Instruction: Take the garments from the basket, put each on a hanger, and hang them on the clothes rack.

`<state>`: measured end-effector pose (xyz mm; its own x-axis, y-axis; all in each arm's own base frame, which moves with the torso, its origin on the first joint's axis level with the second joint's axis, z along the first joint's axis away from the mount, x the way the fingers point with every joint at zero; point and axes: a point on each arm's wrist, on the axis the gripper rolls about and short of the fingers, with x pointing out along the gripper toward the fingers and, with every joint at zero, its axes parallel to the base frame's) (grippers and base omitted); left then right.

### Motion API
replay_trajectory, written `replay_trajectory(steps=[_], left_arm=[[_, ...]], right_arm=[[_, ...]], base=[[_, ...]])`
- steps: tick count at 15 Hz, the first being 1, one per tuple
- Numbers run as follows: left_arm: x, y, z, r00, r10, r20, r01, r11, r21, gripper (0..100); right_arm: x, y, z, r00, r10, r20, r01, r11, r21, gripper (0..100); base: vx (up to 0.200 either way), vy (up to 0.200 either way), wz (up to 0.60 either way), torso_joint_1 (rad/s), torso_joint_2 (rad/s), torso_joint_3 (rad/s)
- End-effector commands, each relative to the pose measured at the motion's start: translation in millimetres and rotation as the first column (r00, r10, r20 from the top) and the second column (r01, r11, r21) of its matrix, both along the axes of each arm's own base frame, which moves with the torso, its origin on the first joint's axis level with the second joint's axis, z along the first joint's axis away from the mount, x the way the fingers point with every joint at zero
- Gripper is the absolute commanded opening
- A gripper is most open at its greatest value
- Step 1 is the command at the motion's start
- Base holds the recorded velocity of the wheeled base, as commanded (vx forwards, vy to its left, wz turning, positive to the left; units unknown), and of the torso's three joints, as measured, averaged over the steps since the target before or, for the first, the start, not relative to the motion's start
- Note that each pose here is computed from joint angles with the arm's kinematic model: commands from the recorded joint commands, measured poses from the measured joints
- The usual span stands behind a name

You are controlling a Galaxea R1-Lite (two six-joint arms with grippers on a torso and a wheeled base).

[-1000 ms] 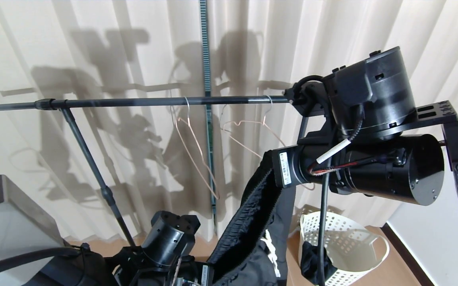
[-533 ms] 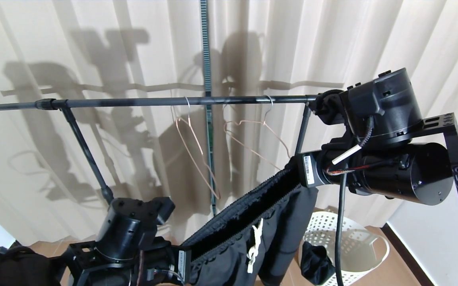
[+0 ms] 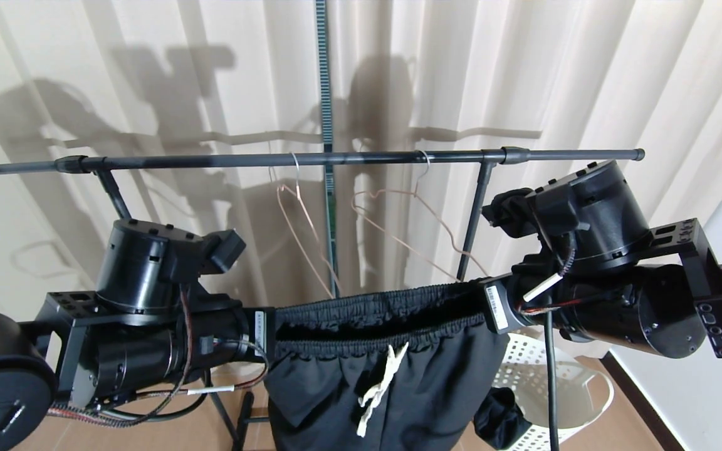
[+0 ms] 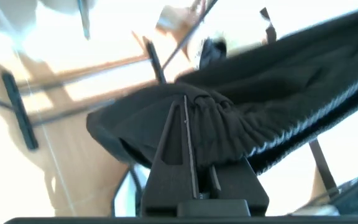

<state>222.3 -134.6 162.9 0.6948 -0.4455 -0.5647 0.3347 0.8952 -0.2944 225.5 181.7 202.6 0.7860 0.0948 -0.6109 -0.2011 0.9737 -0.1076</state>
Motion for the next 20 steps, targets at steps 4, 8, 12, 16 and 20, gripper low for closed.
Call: replay_trajectory(steps=[4, 8, 12, 16, 20], left_arm=[[11, 1, 22, 0.998, 0.01, 0.069, -0.009, 1.0, -0.018, 0], [16, 3, 28, 0.996, 0.026, 0.087, -0.023, 0.999, -0.029, 0], [34, -7, 33, 0.994, 0.024, 0.106, -0.02, 0.999, -0.04, 0], [61, -24, 52, 0.988, 0.018, 0.153, -0.008, 0.998, -0.068, 0], [87, -55, 74, 0.982, -0.019, 0.187, 0.037, 0.995, -0.091, 0]], right_arm=[[1, 1, 0, 1.0, 0.023, 0.0, -0.023, 0.999, -0.023, 0], [-5, -4, -2, 0.999, 0.035, -0.009, -0.035, 0.998, -0.048, 0], [-25, -14, 1, 0.994, 0.11, -0.013, -0.111, 0.988, -0.108, 0], [-57, -13, 13, 0.964, 0.261, -0.04, -0.264, 0.956, -0.125, 0], [-97, 16, 10, 0.88, 0.463, -0.111, -0.472, 0.877, -0.086, 0]], base=[[0.0, 0.0, 0.0, 0.0, 0.0, 0.0], [0.0, 0.0, 0.0, 0.0, 0.0, 0.0], [0.0, 0.0, 0.0, 0.0, 0.0, 0.0], [0.0, 0.0, 0.0, 0.0, 0.0, 0.0], [0.0, 0.0, 0.0, 0.0, 0.0, 0.0]])
